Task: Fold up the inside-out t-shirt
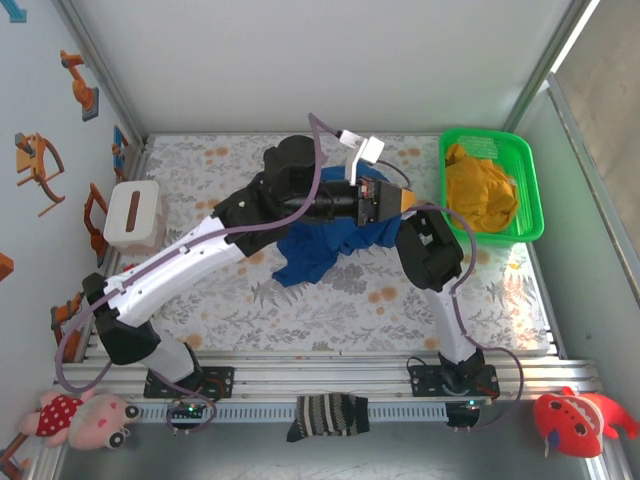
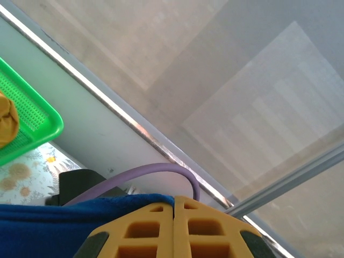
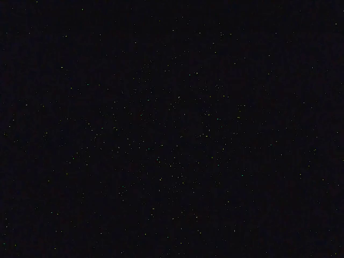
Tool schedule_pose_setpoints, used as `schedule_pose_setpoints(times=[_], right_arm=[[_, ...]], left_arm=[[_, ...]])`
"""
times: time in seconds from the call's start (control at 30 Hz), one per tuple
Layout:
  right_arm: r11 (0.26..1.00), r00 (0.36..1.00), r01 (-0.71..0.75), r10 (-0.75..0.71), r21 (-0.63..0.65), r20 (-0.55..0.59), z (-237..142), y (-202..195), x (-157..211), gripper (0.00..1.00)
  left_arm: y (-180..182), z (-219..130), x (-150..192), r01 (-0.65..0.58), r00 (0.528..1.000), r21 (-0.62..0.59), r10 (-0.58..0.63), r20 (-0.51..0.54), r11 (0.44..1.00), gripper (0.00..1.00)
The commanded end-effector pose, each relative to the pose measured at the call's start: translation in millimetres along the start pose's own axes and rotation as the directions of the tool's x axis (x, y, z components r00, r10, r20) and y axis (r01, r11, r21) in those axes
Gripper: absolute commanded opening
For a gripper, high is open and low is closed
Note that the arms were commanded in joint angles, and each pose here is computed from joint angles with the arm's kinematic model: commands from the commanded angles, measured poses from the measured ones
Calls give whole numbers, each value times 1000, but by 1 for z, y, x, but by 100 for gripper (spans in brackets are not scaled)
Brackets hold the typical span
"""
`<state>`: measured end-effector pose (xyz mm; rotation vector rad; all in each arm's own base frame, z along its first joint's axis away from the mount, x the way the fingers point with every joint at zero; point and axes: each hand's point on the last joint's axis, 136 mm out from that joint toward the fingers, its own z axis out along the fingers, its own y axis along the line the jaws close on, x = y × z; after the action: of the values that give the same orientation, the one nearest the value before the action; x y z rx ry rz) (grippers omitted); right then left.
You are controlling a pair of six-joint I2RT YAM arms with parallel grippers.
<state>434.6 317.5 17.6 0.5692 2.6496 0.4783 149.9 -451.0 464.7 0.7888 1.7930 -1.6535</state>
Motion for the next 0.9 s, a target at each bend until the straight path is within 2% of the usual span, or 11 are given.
schedule_pose_setpoints(times=[0.0,0.17,0.27,0.37,0.47,0.6,0.7,0.87], right_arm=[[994,989,16,0,106,-147,32,-48,39,0],[987,995,-3,-13,-158,-101,12,-6,15,0],[949,996,24,-51,-313,-78,-16,26,0,0],[917,990,108,-136,-384,-45,-51,46,-8,0],[890,981,172,-195,-423,-12,-85,54,-11,0],[856,971,220,-239,-467,19,-126,60,-10,0],[833,965,249,-258,-495,51,-157,64,-13,0],[786,958,276,-274,-553,88,-205,76,-15,0]], left_arm=[[-19,-18,-20,-35,995,58,30,90,998,0],[17,-46,-32,22,986,-23,-18,168,999,0],[67,-85,-52,95,960,-135,-54,276,986,0],[130,-144,-69,188,913,-289,-59,404,939,0],[206,-213,-70,321,852,-451,-46,522,833,0],[303,-286,-49,509,774,-540,-81,628,670,0],[365,-317,-25,608,736,-566,-127,665,556,0],[439,-346,7,726,662,-547,-209,720,416,0]])
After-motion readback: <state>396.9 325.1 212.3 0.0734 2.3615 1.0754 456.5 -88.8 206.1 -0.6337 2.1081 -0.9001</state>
